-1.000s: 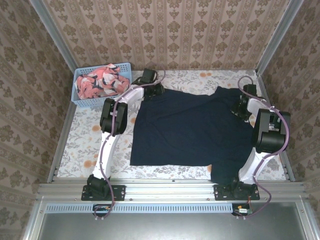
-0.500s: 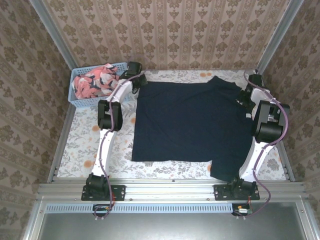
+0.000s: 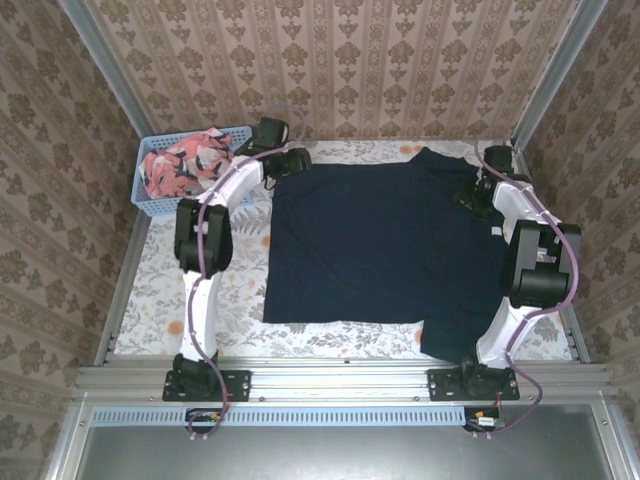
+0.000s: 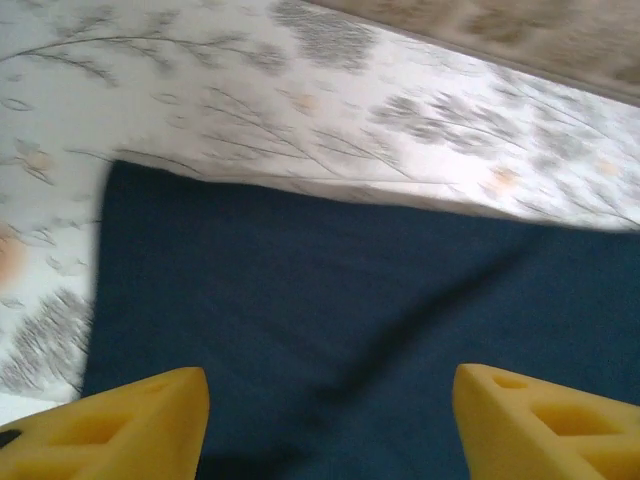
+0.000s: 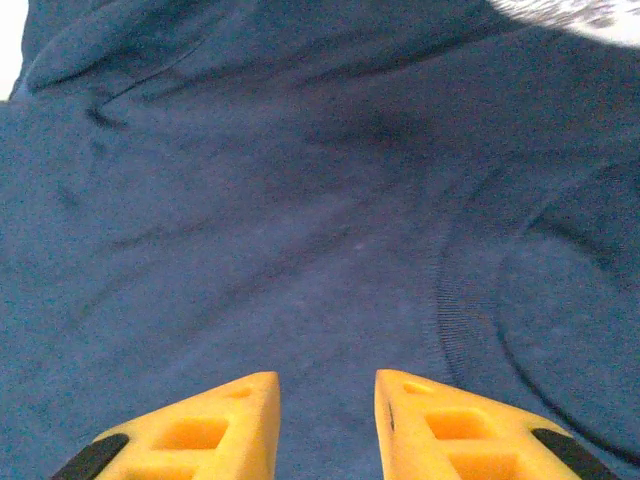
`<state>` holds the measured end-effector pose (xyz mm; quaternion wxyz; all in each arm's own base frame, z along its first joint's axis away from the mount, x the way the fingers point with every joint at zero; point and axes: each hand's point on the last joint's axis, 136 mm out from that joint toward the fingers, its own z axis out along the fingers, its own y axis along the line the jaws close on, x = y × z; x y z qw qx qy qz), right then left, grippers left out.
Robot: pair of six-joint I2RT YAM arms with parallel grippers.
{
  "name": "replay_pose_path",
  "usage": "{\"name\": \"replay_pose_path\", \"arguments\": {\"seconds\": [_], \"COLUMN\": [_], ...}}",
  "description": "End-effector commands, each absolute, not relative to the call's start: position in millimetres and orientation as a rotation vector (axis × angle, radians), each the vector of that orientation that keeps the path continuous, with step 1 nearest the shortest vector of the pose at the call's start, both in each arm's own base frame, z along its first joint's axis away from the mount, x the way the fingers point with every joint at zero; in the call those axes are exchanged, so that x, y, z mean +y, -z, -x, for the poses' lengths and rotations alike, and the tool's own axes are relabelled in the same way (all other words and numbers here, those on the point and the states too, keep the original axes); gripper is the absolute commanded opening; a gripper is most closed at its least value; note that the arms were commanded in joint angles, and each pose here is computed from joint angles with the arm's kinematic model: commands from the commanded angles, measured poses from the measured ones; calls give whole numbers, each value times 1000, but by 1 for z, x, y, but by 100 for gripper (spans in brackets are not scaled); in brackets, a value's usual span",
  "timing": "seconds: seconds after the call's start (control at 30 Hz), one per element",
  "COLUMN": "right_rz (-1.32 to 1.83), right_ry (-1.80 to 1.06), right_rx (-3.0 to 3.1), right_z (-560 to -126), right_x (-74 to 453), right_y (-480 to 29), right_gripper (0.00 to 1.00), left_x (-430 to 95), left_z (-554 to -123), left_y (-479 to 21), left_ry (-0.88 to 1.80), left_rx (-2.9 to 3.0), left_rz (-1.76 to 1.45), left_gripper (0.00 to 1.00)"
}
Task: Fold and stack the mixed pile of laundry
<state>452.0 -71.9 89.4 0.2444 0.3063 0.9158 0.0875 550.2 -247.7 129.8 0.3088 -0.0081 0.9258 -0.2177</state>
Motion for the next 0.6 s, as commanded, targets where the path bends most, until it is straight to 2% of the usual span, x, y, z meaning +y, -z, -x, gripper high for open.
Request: {"name": "replay_pose_path", "arguments": {"seconds": [0.0,0.27,0.43,0.57], "right_rz": [-939,-1023,-1072,-1062], "right_ry": [-321,-310,-341,-440], "right_rx": [2597,2643,2640,2580], "right_z": [-447,-467,-495,-539], "right_x": [-65,-62,-58,-53], "right_y": [-51,-16,-3,-1], "right_gripper": [27,26,25,25], "left_x": [-271,-256,-249,-240], "left_z": [-512,-486,-508,-545], "left_y": [-128,-58,-20,-10], "left_ry": [656,605,601,642], "left_rx": [2435,2559,2630,2612], "left_rz": [-22,97,173,251], "left_gripper": [60,57,58,57]}}
